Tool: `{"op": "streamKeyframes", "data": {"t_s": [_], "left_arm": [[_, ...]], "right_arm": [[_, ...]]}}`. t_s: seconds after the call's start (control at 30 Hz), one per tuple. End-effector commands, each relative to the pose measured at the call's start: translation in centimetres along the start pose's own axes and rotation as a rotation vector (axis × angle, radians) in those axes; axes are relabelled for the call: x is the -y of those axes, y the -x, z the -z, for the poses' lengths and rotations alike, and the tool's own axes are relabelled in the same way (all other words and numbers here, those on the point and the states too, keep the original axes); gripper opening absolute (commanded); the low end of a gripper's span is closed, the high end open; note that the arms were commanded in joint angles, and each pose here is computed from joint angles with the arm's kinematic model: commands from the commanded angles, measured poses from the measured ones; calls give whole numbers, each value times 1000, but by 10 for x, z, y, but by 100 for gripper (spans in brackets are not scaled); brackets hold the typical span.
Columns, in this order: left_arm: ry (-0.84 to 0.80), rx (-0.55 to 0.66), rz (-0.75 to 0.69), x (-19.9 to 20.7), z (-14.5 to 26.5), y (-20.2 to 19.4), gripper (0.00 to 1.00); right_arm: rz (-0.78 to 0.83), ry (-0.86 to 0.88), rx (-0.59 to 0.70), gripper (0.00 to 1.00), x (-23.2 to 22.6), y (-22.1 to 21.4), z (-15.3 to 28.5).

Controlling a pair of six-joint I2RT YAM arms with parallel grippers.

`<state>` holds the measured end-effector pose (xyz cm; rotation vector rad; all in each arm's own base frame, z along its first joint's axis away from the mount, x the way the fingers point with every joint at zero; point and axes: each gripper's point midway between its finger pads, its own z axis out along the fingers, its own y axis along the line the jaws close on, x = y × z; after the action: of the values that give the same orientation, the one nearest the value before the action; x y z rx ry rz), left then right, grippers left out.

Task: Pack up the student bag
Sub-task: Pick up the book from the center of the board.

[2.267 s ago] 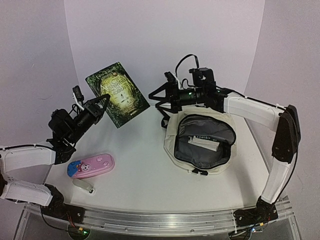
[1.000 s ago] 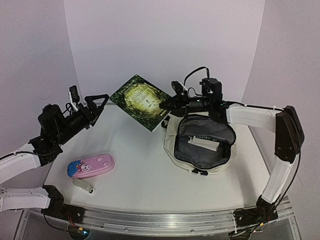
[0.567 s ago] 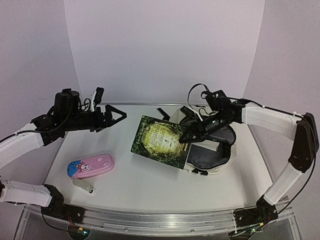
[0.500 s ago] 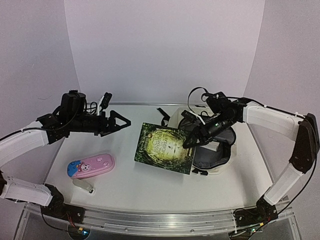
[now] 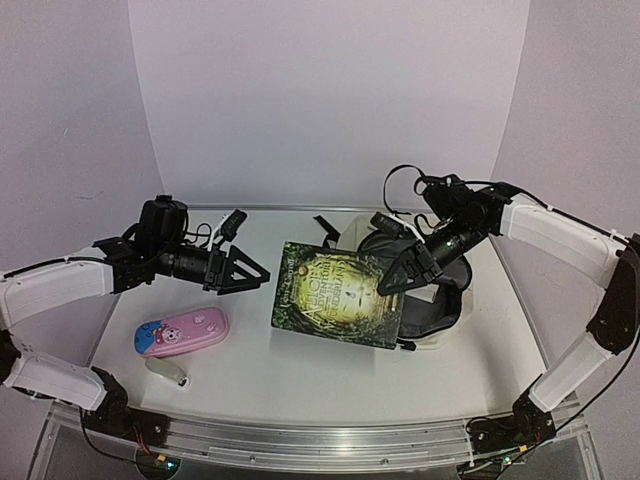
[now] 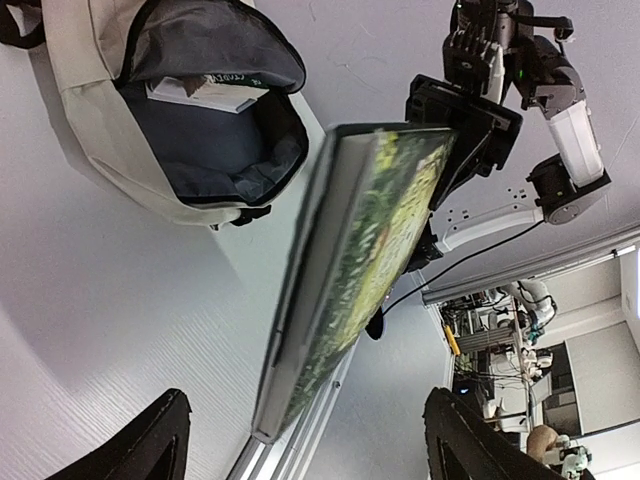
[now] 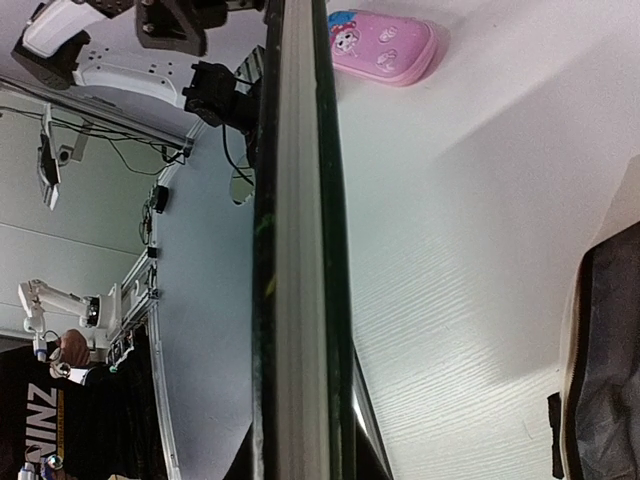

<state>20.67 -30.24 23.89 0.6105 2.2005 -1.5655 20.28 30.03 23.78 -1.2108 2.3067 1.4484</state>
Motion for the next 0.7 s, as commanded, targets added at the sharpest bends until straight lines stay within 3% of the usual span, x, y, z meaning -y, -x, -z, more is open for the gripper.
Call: {"op": "streamKeyframes", "data": {"t_s": [0.0, 0.33, 0.67], "left_arm": [[-114, -8, -87, 19, -4, 6, 78], [-325, -90, -150, 55, -17, -9, 56], [-398, -128, -156, 68, -23, -17, 35]], "right_arm": [[125, 137, 73, 0, -51, 26, 13], [134, 150, 65, 0, -56, 30, 10], [138, 169, 67, 0, -58, 36, 9]]}}
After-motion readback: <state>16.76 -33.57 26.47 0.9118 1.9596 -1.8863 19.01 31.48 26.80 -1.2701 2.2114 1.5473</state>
